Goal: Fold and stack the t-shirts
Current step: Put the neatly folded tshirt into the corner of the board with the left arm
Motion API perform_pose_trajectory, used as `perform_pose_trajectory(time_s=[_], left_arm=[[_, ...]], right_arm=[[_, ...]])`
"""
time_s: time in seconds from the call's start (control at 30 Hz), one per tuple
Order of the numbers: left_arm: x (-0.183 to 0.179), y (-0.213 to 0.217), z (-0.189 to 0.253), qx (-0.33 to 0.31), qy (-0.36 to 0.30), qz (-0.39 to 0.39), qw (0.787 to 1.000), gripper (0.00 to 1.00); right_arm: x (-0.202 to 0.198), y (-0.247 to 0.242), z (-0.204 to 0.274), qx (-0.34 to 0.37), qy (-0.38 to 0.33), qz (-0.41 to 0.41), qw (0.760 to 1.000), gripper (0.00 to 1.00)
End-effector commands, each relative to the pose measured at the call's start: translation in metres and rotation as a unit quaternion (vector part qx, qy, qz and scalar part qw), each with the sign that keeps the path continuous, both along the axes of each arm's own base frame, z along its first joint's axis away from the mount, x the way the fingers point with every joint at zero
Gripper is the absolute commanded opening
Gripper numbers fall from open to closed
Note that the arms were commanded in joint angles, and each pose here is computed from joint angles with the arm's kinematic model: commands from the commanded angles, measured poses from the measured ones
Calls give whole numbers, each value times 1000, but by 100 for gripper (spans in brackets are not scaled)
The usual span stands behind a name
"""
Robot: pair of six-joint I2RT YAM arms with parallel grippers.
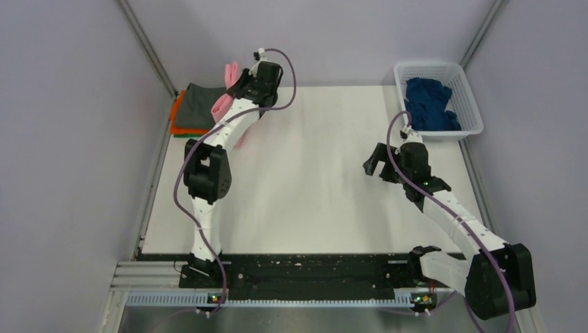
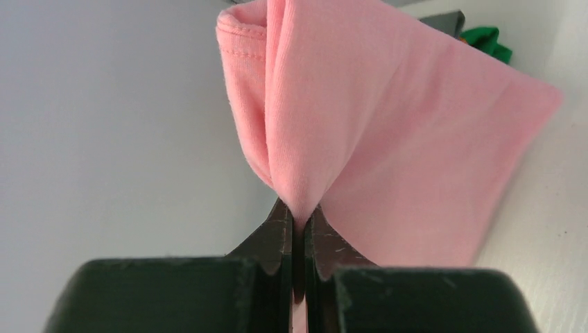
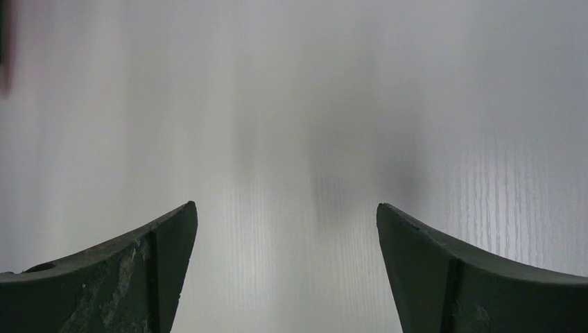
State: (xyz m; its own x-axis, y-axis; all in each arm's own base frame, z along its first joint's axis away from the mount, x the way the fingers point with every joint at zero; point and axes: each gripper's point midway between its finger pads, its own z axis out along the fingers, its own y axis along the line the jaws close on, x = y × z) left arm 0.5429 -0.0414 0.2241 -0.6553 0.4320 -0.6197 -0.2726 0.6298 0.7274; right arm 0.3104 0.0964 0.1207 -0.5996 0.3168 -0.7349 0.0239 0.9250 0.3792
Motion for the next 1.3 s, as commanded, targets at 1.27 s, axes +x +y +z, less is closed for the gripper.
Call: perform_pose_trajectory(time_s=[1.27], left_arm=[[68,77,82,-158,-135,-31,978,0]], right_arm=[[13,-6,-17,-20,28,-22,999,99]])
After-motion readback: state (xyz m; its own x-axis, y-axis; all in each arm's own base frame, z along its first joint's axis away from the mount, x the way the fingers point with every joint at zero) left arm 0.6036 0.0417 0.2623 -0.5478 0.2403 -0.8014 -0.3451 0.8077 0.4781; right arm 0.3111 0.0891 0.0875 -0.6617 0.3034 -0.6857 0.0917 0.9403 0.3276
